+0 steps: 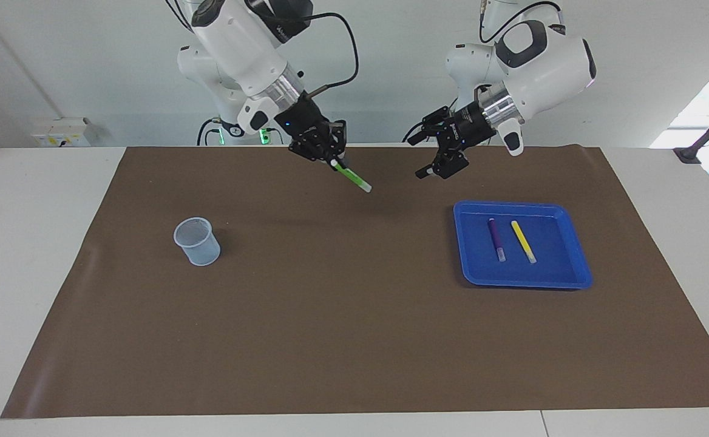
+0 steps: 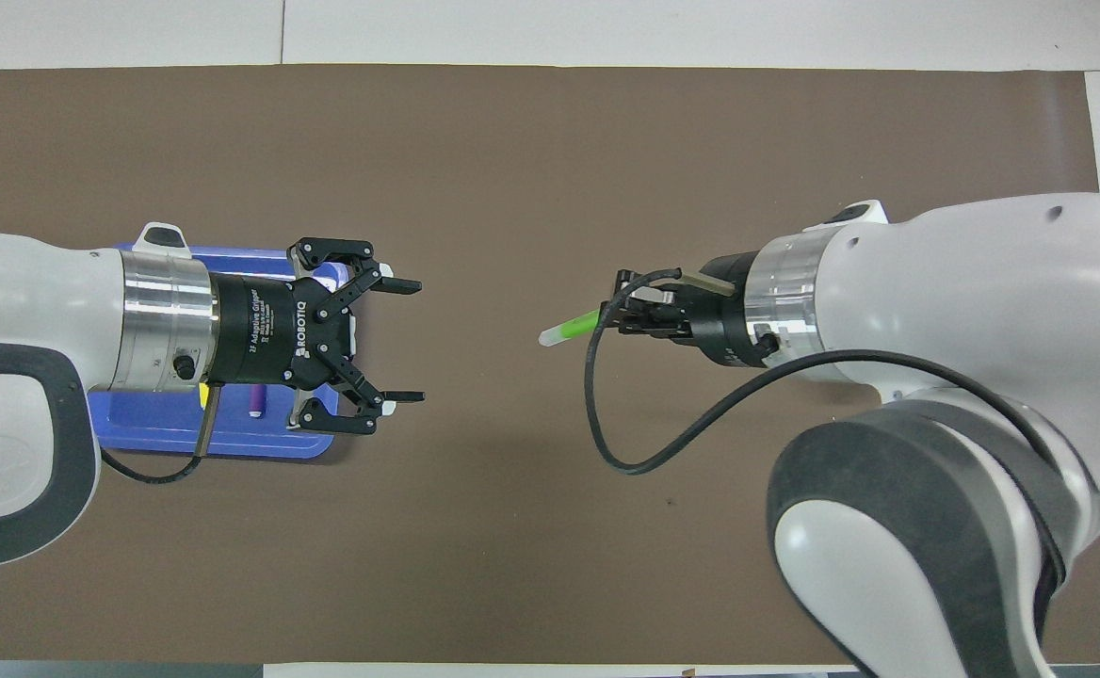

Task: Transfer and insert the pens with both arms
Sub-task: 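Insert the green pen into the clear cup with the right gripper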

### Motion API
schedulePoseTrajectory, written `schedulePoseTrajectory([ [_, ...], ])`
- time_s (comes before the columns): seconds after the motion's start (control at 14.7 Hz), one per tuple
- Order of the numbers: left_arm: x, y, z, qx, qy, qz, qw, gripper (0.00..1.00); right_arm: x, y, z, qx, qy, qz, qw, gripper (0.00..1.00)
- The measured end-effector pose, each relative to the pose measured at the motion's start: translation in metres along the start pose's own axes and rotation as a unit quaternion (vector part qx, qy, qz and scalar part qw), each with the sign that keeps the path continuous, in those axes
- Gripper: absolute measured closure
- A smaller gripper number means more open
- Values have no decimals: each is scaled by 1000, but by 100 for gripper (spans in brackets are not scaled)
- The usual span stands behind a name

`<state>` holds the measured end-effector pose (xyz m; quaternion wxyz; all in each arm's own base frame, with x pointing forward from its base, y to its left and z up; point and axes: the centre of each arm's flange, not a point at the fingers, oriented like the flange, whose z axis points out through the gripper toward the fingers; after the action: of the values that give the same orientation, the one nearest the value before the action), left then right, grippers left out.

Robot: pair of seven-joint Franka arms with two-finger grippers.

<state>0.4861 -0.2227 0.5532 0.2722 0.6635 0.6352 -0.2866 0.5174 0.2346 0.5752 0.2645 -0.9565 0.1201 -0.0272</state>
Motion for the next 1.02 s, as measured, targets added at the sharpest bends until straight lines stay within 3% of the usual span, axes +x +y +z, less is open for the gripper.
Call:
schedulePoseTrajectory([
  [0.27,40,7,-17,4,67,122,990,0,29,79,-25,-64,2,-3,998,82],
  [0.48,94,9,-41,42,117,242,962,0,42,121,-43,-151,14,-38,988,82],
  [0.61,133,9,-60,73,155,328,929,0,46,138,-47,-204,22,-61,977,82],
  [0.75,169,9,-68,117,186,406,887,0,49,163,-50,-239,19,-86,967,82],
  [1.02,243,32,-63,184,227,527,798,0,61,229,-63,-257,18,-121,959,82],
])
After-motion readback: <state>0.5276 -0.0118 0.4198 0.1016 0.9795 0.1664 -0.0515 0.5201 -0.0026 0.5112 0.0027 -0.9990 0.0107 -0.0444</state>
